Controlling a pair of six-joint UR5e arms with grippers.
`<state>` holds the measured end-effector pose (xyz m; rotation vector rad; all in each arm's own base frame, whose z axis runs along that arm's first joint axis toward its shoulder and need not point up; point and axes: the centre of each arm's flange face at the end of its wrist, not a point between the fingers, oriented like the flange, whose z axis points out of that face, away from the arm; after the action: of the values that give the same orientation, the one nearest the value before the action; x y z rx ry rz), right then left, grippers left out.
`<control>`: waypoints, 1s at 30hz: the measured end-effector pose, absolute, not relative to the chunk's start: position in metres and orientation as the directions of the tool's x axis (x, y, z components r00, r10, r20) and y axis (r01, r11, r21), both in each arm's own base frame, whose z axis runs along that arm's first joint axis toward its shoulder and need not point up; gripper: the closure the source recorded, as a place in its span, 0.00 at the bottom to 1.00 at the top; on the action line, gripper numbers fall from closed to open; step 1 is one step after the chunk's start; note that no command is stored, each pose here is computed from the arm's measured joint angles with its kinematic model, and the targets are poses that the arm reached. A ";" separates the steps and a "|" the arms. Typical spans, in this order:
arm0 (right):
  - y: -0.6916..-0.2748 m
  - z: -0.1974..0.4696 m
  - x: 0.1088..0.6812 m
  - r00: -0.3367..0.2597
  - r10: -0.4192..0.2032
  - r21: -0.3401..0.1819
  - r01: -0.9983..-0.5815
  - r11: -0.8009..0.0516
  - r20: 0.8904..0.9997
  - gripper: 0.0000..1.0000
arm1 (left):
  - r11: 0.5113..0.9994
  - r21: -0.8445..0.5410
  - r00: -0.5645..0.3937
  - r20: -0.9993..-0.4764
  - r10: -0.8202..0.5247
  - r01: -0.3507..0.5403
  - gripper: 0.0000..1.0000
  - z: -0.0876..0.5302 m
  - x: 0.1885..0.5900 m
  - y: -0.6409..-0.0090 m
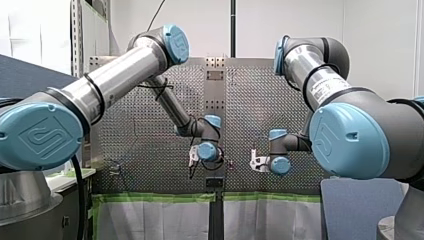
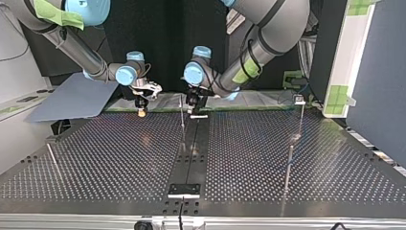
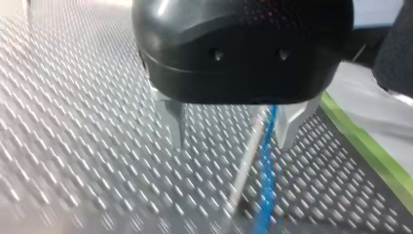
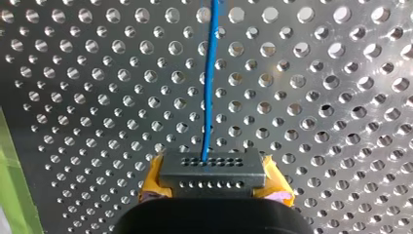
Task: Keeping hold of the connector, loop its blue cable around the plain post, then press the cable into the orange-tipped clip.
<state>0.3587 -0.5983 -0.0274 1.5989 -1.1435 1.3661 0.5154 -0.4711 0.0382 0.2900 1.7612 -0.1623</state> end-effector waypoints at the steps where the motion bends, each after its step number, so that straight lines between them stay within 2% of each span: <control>1: -0.598 -0.028 0.359 0.041 -0.167 -0.018 -0.941 -0.338 0.985 1.00 | 0.957 0.051 -0.181 -0.978 0.107 0.287 0.10 0.042 0.512 -0.472; 5: -0.596 -0.028 0.360 0.045 -0.176 -0.018 -0.940 -0.340 0.983 1.00 | 0.955 0.064 -0.184 -0.975 0.121 0.291 0.10 0.043 0.495 -0.472; 16: -0.594 -0.029 0.360 0.050 -0.190 -0.018 -0.940 -0.341 0.980 1.00 | 0.949 0.111 -0.265 -0.945 0.193 0.294 0.10 0.010 0.444 -0.456; 22: -0.594 -0.030 0.360 0.050 -0.191 -0.018 -0.940 -0.341 0.980 1.00 | 0.933 0.112 -0.290 -0.932 0.218 0.342 0.10 -0.006 0.416 -0.454; 30: -0.594 -0.030 0.360 0.050 -0.191 -0.018 -0.940 -0.341 0.980 1.00 | 0.908 0.057 -0.261 -0.949 0.179 0.414 0.10 -0.007 0.408 -0.468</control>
<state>0.3602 -0.5936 -0.0296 1.6262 -1.1578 1.3495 0.4081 -0.4684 -0.0066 0.4406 1.8426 -0.2382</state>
